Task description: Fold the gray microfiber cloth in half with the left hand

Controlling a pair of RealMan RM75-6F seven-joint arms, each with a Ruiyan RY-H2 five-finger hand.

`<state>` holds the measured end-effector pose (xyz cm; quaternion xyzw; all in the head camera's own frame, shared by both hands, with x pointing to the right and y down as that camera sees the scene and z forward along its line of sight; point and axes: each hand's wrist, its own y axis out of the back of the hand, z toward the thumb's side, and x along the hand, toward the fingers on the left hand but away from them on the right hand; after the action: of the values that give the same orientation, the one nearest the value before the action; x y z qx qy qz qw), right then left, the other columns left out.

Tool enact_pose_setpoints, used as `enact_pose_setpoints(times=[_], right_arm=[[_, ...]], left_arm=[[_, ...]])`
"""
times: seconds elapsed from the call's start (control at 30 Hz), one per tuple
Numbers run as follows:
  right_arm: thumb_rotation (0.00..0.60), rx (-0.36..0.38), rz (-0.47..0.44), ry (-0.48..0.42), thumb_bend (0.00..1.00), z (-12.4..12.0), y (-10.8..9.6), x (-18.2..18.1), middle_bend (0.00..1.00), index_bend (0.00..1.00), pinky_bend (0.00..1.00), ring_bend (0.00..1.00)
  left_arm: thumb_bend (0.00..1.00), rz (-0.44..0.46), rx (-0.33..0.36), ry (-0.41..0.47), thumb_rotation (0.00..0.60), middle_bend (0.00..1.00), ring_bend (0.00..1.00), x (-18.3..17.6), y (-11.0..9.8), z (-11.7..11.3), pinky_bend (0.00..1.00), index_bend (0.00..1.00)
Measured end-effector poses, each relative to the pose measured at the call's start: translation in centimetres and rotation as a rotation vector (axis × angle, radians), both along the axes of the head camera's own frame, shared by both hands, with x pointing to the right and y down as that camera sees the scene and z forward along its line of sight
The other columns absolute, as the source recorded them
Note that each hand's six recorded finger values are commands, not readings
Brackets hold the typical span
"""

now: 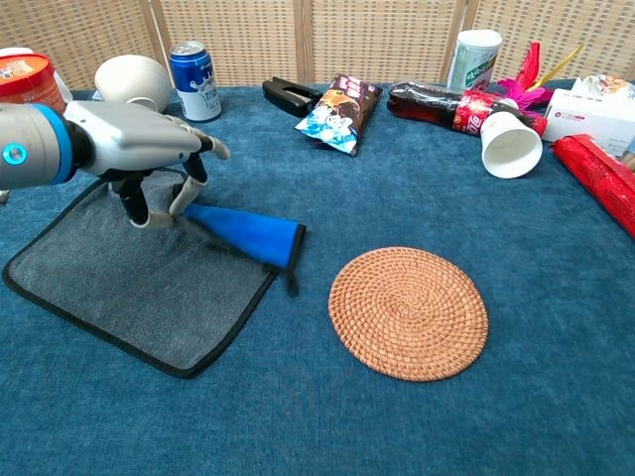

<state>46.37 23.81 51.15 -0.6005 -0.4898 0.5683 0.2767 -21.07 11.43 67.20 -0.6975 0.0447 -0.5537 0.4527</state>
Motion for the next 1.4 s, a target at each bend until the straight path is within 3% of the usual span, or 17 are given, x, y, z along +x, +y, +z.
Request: enact_pose_setpoints(times=[0.43,0.87,1.4], right_arm=[[0.6,-0.002,0.001,0.0,0.0,0.0,0.0,0.0,0.0,0.0,0.0,0.0],[0.6,-0.002,-0.001,0.0,0.0,0.0,0.0,0.0,0.0,0.0,0.0,0.0],[0.6,-0.005,0.0,0.003,0.0,0.2,0.0,0.0,0.0,0.0,0.0,0.0]], left_arm=[[0.44,0.041,-0.032,-0.003,0.6,0.0,0.0,-1.0,2.4,-0.6,0.0,0.56],[0.44,0.06,-0.038,-0.025,0.6,0.0,0.0,-2.5,3.4,-0.9,0.0,0.56],[0.43,0.071,-0.076,0.017,0.6,0.0,0.0,-3.7,5.2,-1.9,0.0,0.55]])
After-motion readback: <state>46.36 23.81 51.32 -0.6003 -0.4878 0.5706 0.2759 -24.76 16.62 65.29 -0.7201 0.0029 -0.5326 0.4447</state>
